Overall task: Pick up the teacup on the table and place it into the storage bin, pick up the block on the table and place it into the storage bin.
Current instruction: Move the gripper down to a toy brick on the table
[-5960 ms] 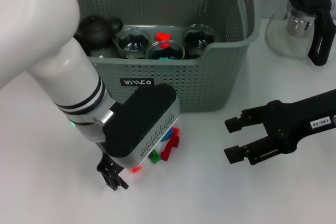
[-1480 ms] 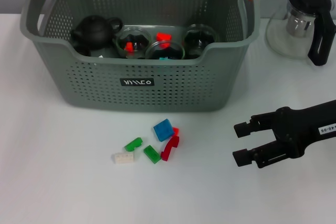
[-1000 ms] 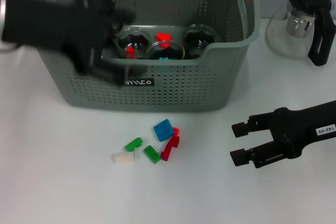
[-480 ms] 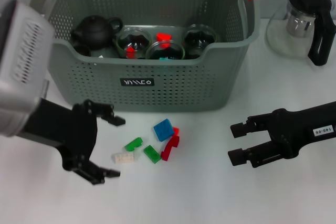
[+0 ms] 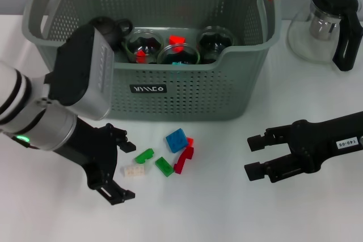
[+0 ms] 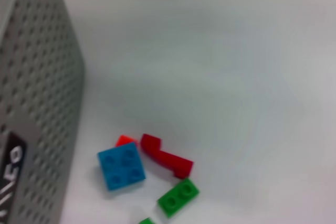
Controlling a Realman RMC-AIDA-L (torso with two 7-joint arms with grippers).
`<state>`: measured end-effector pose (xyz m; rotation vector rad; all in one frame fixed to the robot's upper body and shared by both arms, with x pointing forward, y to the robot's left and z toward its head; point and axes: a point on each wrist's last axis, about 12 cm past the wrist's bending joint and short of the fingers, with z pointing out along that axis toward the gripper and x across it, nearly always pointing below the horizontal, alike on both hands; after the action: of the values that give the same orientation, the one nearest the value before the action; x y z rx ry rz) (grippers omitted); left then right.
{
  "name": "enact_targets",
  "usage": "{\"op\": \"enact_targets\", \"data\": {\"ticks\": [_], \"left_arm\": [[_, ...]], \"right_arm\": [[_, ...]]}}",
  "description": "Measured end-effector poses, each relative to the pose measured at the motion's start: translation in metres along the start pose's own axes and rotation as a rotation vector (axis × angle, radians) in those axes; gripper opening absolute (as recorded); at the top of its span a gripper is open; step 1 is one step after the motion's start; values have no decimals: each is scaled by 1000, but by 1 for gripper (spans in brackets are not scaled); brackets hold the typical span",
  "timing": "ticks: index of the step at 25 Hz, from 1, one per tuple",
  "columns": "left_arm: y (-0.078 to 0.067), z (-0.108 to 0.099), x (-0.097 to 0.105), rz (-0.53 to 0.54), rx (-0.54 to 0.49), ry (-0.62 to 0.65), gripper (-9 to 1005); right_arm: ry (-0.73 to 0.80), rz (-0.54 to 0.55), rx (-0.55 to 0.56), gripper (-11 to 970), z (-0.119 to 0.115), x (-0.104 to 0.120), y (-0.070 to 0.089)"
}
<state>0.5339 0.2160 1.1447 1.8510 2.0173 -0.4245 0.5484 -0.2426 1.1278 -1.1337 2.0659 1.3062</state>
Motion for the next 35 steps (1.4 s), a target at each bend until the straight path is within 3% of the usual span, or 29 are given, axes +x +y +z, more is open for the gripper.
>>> {"op": "enact_targets", "data": {"ticks": [8,13,26,35], "left_arm": [[3,1,-5,-127,-22,34,949],[2,4,-10,-259,-18,90,947],[4,9,-18,-781,-14,79,941],[5,22,-14,-987,16,79,937]], "right_arm": [[-1,3,3,927,0,0,0],[0,-2,4,927,-1,-1,0],[90,-165,-54,928,-2,-10,6],[174,-248,-57,928,-3,-16,5]]}}
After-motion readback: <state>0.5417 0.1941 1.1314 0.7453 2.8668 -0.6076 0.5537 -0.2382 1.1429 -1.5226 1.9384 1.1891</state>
